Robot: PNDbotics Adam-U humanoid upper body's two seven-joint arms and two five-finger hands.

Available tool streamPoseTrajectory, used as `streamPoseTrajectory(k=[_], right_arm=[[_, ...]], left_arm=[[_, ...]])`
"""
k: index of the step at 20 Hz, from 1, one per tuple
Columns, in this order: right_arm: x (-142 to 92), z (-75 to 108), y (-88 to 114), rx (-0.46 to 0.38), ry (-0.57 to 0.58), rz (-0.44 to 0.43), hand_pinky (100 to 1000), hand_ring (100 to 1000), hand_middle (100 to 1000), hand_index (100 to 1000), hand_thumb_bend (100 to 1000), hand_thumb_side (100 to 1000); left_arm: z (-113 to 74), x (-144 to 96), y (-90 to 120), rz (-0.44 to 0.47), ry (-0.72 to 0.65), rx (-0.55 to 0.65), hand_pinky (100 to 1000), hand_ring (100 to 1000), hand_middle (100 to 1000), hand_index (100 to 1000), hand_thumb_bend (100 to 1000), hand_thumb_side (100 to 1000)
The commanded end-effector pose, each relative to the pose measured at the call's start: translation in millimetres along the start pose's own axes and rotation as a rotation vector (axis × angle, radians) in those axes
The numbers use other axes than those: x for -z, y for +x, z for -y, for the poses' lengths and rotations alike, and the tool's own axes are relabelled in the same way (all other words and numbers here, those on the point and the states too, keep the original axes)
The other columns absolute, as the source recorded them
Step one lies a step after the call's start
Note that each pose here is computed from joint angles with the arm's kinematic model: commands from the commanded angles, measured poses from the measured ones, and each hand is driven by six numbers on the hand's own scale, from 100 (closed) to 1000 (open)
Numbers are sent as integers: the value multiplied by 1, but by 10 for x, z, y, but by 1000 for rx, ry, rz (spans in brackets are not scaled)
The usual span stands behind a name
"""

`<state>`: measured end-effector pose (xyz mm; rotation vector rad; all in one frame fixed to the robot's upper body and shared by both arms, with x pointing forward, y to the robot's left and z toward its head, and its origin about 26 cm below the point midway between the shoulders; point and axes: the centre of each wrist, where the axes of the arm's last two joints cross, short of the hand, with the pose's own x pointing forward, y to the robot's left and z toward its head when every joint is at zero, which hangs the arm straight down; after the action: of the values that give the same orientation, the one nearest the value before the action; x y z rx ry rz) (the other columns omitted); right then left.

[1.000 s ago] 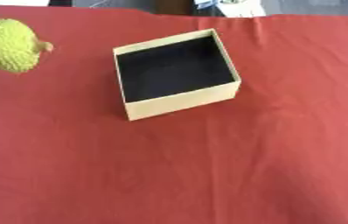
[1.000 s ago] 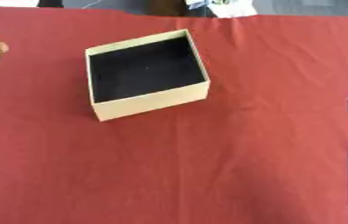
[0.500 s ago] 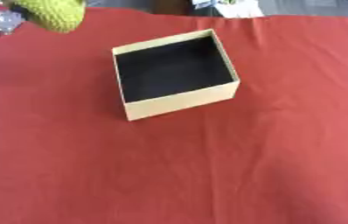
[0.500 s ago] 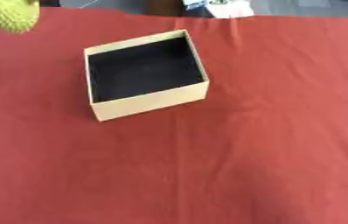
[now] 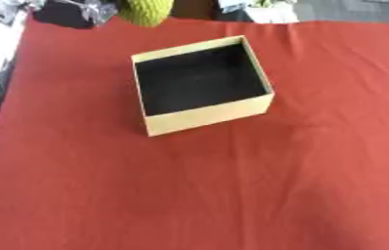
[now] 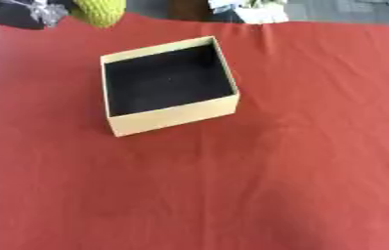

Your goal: Pick up objects on the table and place them in the box.

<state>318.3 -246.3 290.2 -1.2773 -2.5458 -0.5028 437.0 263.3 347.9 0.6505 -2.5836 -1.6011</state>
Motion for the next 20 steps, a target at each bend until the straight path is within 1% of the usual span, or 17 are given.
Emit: streamPoseTrajectory(k=[1,5,10,14,17,20], right_arm=[[61,16,67,17,-36,28,742,878,555,538,100,616],[54,10,71,23,-60,28,744,877,554,538,100,620],[50,4,78,25,-56,37,744,874,554,538,100,617],[53,4,79,24,-48,38,741,876,553,537,100,616],[47,6,75,24,-42,34,741,876,552,536,100,615],[45,6,74,25,-39,31,741,875,552,535,100,615]], left_arm=[[-9,114,17,123,-117,77,384,414,461,579,169,100],[215,190,50,138,-129,67,388,412,460,580,174,100],[482,223,106,141,-183,53,393,414,462,587,167,100],[578,225,123,136,-200,57,397,416,464,593,179,100],[700,206,148,129,-209,46,405,422,470,604,190,100],[790,189,162,123,-219,41,425,439,485,620,228,100]])
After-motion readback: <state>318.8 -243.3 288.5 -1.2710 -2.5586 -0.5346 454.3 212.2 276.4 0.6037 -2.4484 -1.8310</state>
